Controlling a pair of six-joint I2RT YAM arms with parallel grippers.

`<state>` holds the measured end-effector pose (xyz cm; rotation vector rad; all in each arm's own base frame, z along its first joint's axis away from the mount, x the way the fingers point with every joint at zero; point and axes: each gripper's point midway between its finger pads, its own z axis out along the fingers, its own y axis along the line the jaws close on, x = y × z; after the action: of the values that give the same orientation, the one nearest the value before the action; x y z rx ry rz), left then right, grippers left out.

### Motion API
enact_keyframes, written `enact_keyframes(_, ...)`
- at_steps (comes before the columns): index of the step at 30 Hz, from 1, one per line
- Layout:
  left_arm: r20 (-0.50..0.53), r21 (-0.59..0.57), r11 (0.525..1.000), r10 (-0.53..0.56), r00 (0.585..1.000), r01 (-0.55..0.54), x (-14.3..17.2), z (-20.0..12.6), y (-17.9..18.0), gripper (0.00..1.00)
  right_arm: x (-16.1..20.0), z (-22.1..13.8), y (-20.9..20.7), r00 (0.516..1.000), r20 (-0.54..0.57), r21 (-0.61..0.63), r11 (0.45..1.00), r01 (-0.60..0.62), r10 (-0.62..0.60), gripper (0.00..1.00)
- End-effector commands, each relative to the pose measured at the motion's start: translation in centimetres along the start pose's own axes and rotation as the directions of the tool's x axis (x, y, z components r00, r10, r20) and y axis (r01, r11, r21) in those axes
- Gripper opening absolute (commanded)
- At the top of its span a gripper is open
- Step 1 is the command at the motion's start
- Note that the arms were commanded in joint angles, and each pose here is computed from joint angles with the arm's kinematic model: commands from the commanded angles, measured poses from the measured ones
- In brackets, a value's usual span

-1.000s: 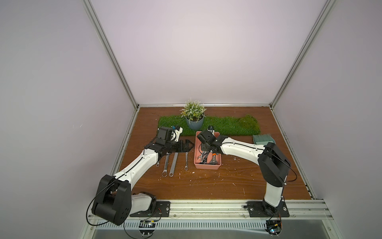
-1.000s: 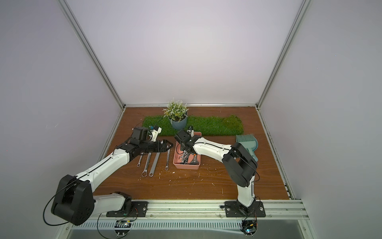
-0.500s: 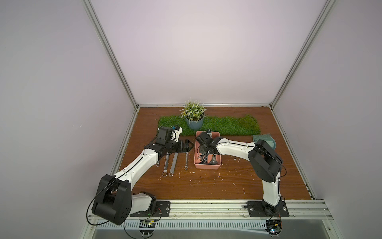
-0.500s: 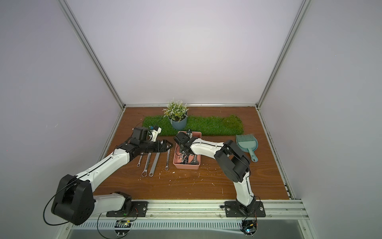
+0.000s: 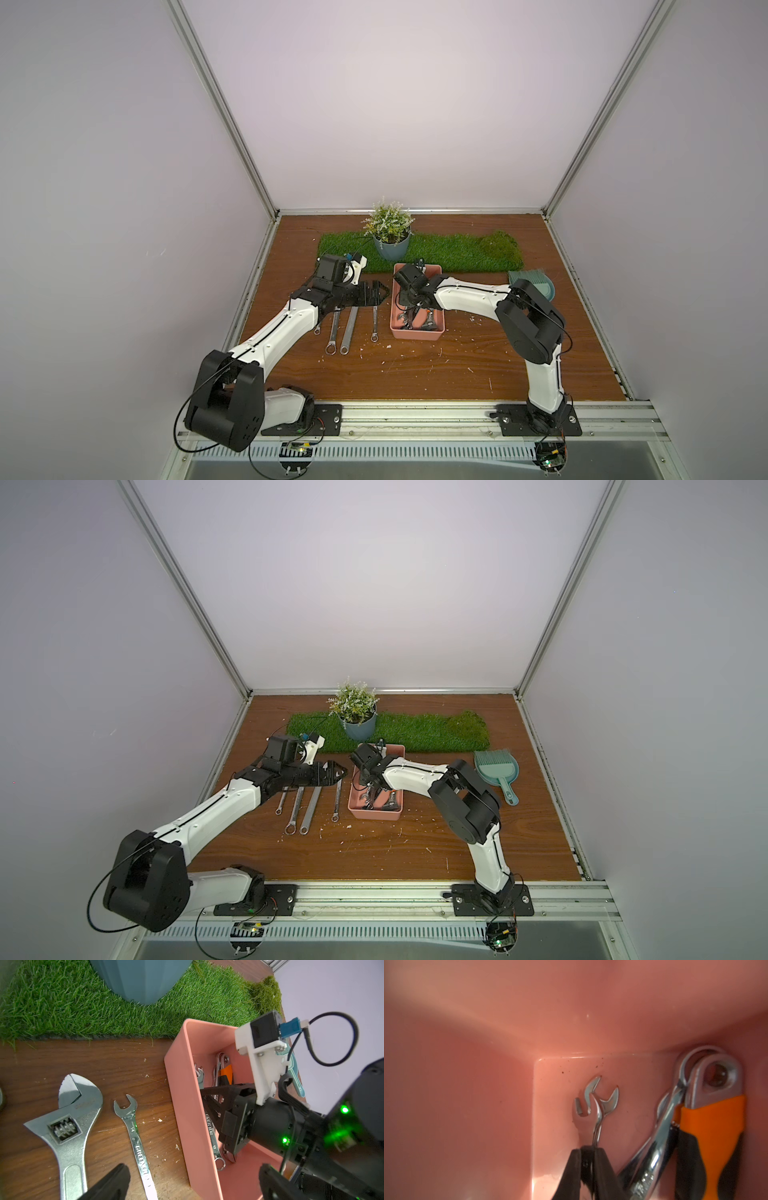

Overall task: Take out the wrench from the storage box
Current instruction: Pick up the wrench from the storage box, then place the wrench at the center of the board.

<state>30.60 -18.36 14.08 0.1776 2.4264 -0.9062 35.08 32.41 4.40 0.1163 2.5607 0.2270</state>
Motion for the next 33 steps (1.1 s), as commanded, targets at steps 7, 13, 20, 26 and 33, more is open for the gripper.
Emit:
enact_keyframes(7,-0.02,-0.01,1.0,0.015,1.0,-0.015,0.2,0.3,-0.1,1.0,-1.6,-2.8,-0.5,0.999,0.034,0.005,1.0,0.0,0.0,0.07)
enact_keyframes(13,-0.017,-0.012,1.0,0.015,1.0,-0.015,0.1,0.1,-0.1,1.0,-3.1,-4.8,0.3,0.997,0.07,-0.036,0.999,-0.013,0.015,0.02)
enact_keyframes(20,0.01,0.046,0.999,0.016,1.0,-0.016,-1.0,-0.5,-1.8,1.0,-5.9,-9.1,0.8,0.989,0.145,-0.092,0.996,-0.021,0.034,0.0)
enact_keyframes(26,0.032,0.089,0.996,0.023,0.999,-0.025,-1.5,-1.0,-3.3,1.0,-7.8,-12.9,-3.1,0.975,0.22,-0.045,0.998,0.033,-0.022,0.0)
enact_keyframes(33,0.041,0.088,0.996,0.028,0.999,-0.032,-1.9,-0.9,-3.5,1.0,-7.6,-14.3,-10.2,0.976,0.213,-0.037,0.998,0.045,-0.036,0.0)
